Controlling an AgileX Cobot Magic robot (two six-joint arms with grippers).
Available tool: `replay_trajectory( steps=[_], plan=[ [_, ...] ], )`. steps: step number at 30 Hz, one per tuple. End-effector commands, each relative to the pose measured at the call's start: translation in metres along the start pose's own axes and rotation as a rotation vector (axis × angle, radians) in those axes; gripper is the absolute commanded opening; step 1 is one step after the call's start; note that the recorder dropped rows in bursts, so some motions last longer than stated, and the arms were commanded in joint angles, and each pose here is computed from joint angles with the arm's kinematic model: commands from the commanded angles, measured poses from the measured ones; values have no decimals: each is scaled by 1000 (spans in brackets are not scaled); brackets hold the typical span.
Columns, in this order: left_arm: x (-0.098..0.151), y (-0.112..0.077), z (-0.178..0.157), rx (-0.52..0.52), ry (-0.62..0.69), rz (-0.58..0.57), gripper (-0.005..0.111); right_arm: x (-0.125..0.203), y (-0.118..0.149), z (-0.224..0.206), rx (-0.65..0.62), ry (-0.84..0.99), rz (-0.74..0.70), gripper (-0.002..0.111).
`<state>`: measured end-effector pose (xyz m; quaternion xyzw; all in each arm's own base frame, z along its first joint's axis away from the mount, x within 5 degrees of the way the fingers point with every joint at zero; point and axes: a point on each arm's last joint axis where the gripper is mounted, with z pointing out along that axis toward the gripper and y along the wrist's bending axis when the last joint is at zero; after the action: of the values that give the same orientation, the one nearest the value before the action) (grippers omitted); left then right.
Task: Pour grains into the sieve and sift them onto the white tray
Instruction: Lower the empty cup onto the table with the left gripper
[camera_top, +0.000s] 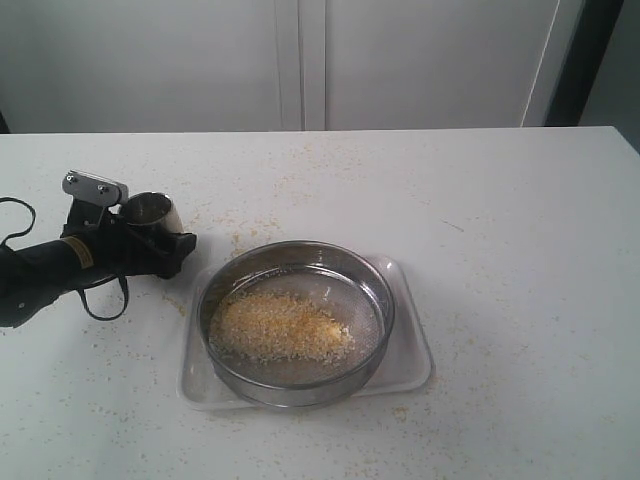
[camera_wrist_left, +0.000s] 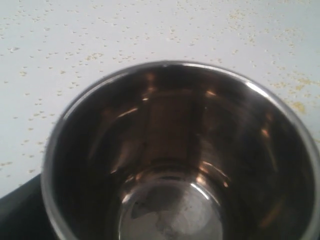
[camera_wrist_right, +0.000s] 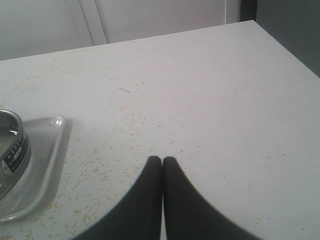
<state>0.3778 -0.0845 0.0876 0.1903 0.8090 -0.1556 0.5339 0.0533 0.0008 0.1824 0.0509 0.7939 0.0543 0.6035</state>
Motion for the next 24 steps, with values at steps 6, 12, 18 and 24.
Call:
replay_trajectory(
  steps=[6,12,18,24],
  plan=[
    [-1,1,0,-10,2,9,105,0,0,0,2,-14,1,0],
    [-11,1,-4,-15,-19,32,105,0,0,0,2,-14,1,0],
    [-27,0,-10,-16,-51,55,105,0,0,0,2,-14,1,0],
    [-52,-2,-21,-18,-110,88,105,0,0,0,2,-14,1,0]
  ],
)
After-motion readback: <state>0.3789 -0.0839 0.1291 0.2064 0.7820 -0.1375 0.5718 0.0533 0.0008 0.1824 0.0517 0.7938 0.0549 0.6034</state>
